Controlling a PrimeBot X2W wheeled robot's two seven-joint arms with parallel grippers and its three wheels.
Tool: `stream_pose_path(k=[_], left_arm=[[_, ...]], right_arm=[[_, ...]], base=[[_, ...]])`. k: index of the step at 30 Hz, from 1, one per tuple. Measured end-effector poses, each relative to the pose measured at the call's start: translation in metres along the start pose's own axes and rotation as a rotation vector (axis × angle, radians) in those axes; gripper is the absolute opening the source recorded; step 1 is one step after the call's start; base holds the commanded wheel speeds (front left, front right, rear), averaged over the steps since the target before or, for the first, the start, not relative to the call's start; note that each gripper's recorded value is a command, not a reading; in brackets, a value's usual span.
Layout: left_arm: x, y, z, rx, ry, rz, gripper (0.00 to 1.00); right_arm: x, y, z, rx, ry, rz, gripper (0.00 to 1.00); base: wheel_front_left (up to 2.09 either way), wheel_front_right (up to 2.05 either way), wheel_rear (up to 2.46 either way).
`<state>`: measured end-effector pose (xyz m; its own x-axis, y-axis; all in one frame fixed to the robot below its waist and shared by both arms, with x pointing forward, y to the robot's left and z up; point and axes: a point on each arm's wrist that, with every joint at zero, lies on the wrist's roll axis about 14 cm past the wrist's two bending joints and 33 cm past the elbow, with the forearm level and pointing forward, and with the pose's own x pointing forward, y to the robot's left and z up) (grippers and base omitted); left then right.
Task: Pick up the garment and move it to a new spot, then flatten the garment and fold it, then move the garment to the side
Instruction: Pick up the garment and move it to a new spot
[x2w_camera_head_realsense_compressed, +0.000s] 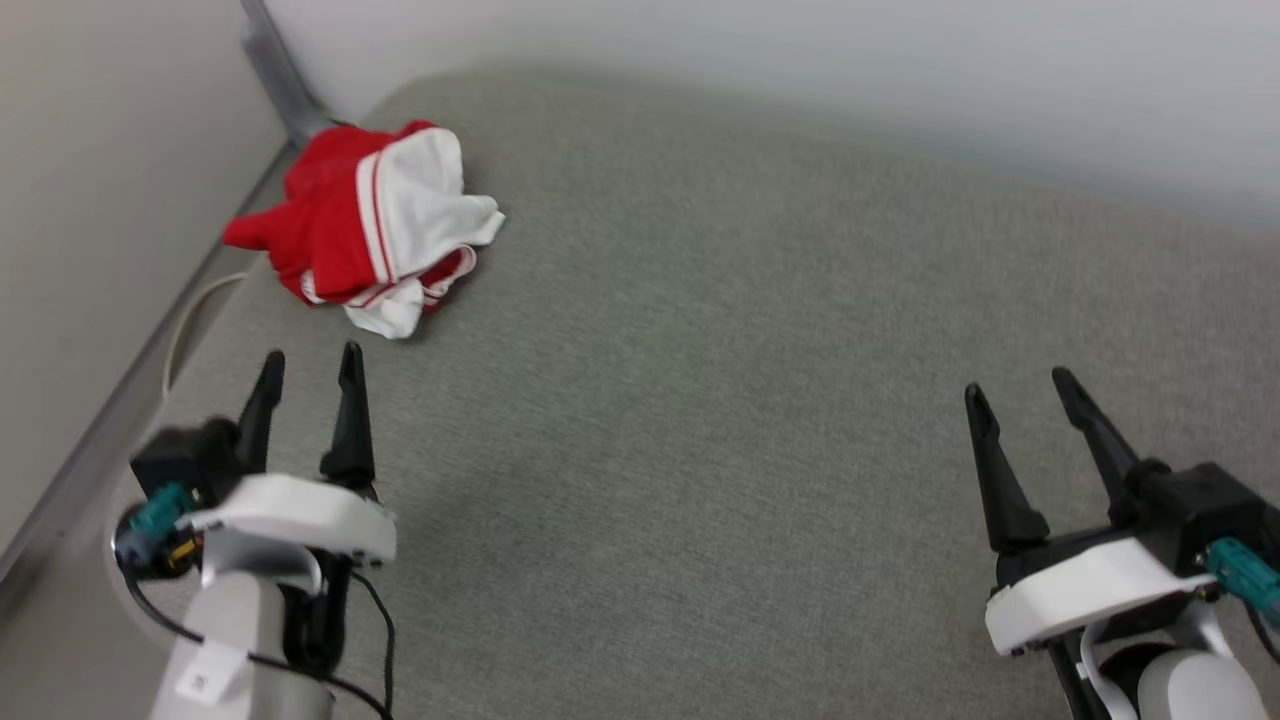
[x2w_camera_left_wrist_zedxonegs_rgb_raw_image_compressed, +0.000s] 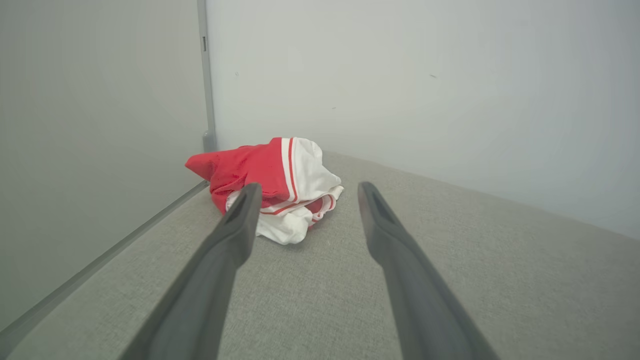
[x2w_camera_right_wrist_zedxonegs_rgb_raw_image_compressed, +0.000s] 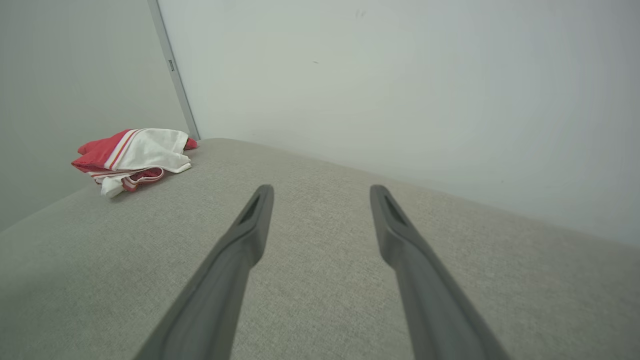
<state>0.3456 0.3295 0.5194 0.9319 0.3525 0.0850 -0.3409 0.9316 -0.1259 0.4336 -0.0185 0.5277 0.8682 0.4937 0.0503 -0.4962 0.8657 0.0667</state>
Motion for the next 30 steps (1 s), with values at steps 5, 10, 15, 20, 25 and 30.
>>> stream_pose_path(k=[5,10,15,20,25,30], left_arm=[[0.047,0.001,-0.016,0.016,0.087,-0.018,1.00],[0.091,0.006,-0.037,0.031,0.213,-0.022,1.00],[0.136,0.015,-0.050,0.071,0.341,-0.014,1.00],[0.162,0.033,-0.077,0.109,0.517,0.023,1.00],[0.167,0.043,-0.113,0.106,0.694,0.056,1.00],[0.151,0.050,-0.152,0.067,0.907,0.096,1.00]], right_arm=[[0.012,-0.019,-0.019,0.014,0.032,-0.037,1.00],[0.018,-0.042,-0.037,0.015,0.058,-0.084,1.00],[0.027,-0.060,-0.052,0.013,0.070,-0.117,1.00],[0.032,-0.073,-0.071,0.014,0.096,-0.135,1.00],[0.032,-0.086,-0.084,0.011,0.111,-0.161,1.00],[0.028,-0.096,-0.091,0.003,0.123,-0.185,1.00]], base=[[0.00,0.00,0.00],[0.00,0.00,0.00],[0.00,0.00,0.00],[0.00,0.00,0.00],[0.00,0.00,0.00],[0.00,0.00,0.00]])
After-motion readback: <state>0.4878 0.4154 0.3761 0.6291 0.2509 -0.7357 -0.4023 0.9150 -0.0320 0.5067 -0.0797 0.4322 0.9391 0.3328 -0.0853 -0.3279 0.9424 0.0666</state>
